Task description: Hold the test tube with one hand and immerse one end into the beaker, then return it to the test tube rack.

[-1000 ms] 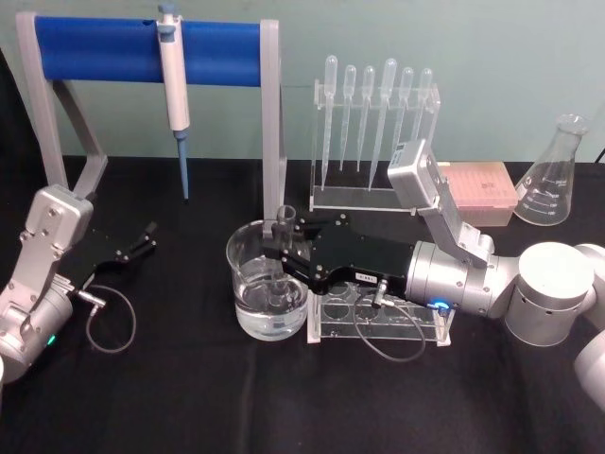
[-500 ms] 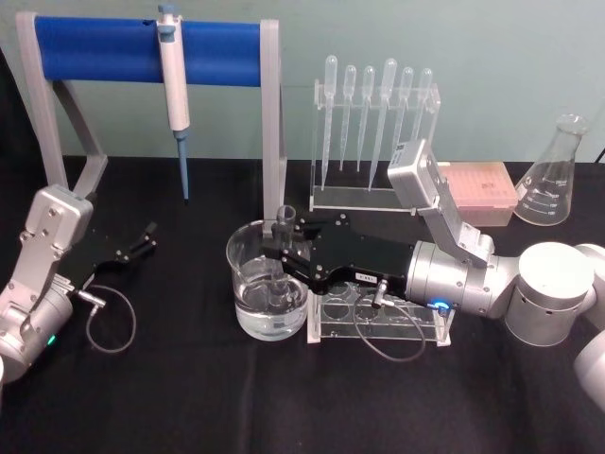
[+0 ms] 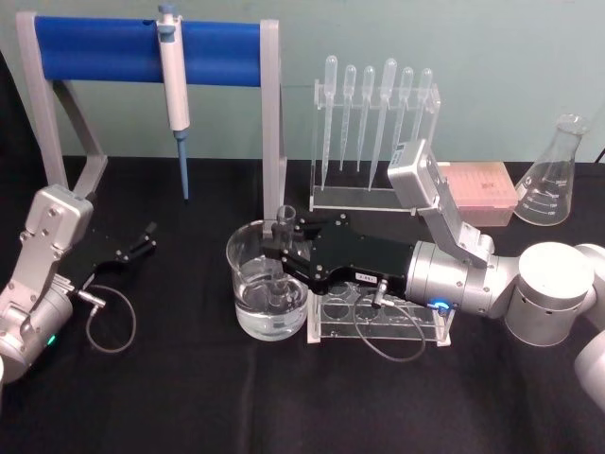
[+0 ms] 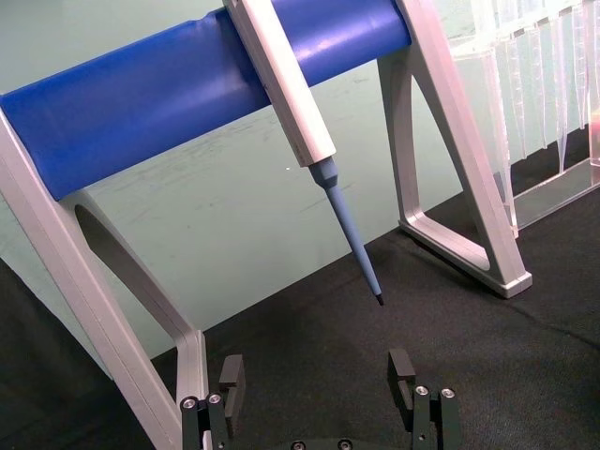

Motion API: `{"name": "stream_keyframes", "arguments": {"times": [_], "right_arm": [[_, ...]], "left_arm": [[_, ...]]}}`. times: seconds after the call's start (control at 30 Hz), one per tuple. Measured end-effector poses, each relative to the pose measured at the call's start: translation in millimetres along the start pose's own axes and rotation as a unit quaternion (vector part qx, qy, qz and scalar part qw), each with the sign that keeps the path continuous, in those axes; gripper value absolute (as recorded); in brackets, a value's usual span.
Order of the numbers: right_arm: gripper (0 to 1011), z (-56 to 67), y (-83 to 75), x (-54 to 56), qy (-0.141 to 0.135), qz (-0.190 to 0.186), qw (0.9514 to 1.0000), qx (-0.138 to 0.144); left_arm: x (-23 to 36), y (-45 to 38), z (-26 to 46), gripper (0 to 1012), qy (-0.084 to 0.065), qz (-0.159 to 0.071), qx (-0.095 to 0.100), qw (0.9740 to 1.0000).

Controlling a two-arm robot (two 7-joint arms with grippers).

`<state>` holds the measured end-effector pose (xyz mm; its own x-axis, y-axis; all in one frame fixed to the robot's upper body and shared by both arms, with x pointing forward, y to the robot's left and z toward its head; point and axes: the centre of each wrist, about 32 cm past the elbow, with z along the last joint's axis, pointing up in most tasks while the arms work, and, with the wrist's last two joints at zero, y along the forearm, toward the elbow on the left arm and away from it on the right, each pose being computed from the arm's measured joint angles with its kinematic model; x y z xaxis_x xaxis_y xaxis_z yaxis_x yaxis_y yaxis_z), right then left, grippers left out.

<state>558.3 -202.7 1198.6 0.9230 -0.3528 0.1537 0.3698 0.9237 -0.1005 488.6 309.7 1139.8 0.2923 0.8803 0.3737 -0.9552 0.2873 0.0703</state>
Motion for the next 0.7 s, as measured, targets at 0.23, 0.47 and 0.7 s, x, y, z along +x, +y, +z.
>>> {"name": "stream_keyframes", "arguments": {"times": [0.23,0.47,0.7], "right_arm": [[236,0.0,0.0,0.0,0.0,0.0,1.0,0.0],[236,0.0,0.0,0.0,0.0,0.0,1.0,0.0],[236,0.0,0.0,0.0,0.0,0.0,1.0,0.0]], "left_arm": [[0.0,0.0,0.0,1000,0.0,0.0,0.0,1.0],[0.0,0.0,0.0,1000,0.0,0.0,0.0,1.0],[0.0,0.0,0.0,1000,0.0,0.0,0.0,1.0]]}}
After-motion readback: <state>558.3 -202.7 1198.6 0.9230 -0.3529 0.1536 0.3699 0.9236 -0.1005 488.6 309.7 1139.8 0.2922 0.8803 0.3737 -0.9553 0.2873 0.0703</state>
